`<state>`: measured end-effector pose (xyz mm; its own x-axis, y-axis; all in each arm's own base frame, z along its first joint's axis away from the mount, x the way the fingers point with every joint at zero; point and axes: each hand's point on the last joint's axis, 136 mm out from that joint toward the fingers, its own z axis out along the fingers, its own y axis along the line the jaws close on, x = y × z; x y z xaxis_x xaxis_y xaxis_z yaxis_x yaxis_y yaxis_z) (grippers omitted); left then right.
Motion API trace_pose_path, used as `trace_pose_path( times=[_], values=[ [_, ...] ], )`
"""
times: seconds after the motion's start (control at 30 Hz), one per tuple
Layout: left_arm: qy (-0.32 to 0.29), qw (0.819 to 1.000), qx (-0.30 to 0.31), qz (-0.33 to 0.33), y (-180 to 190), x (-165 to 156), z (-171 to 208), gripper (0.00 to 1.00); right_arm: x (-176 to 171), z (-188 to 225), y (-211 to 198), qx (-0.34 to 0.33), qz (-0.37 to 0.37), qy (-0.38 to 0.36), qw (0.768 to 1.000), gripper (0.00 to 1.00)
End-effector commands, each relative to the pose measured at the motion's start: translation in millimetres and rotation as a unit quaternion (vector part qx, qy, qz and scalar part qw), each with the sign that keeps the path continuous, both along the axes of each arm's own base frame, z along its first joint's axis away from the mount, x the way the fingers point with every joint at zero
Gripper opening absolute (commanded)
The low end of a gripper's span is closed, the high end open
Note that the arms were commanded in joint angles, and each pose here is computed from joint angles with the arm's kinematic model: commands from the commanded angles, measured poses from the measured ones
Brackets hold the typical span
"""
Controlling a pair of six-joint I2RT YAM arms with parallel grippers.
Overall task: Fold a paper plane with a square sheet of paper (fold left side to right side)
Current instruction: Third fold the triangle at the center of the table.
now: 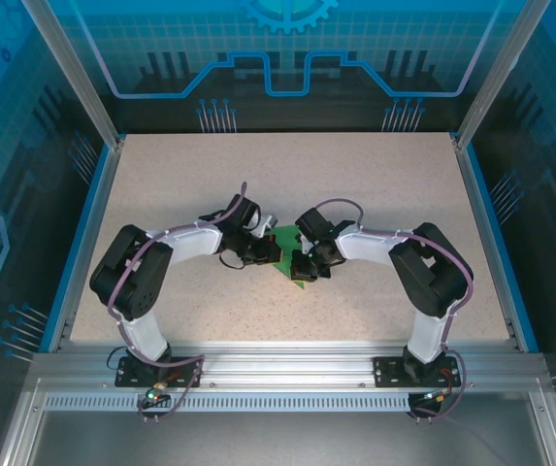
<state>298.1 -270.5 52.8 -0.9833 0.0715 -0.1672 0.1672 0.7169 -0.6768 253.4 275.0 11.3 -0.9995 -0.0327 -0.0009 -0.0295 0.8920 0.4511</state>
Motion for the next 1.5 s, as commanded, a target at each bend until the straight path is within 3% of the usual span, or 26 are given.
trace_pose_path(
  times=[0.0,0.47,1.47],
  values=[
    [-0.007,0.999,-0.015,-0.041,-16,-6,5,0.00,-16,-28,-25,-0.056,-0.006,0.043,0.997,0.00],
    [0.030,0.998,0.004,-0.049,-21,-10,-22,0.00,-17,-29,-27,-0.062,-0.006,0.046,0.997,0.00],
    [0.002,0.995,0.101,-0.011,27,-2,-56,0.00,-25,-35,-37,-0.082,-0.004,0.057,0.995,0.00]
  ],
)
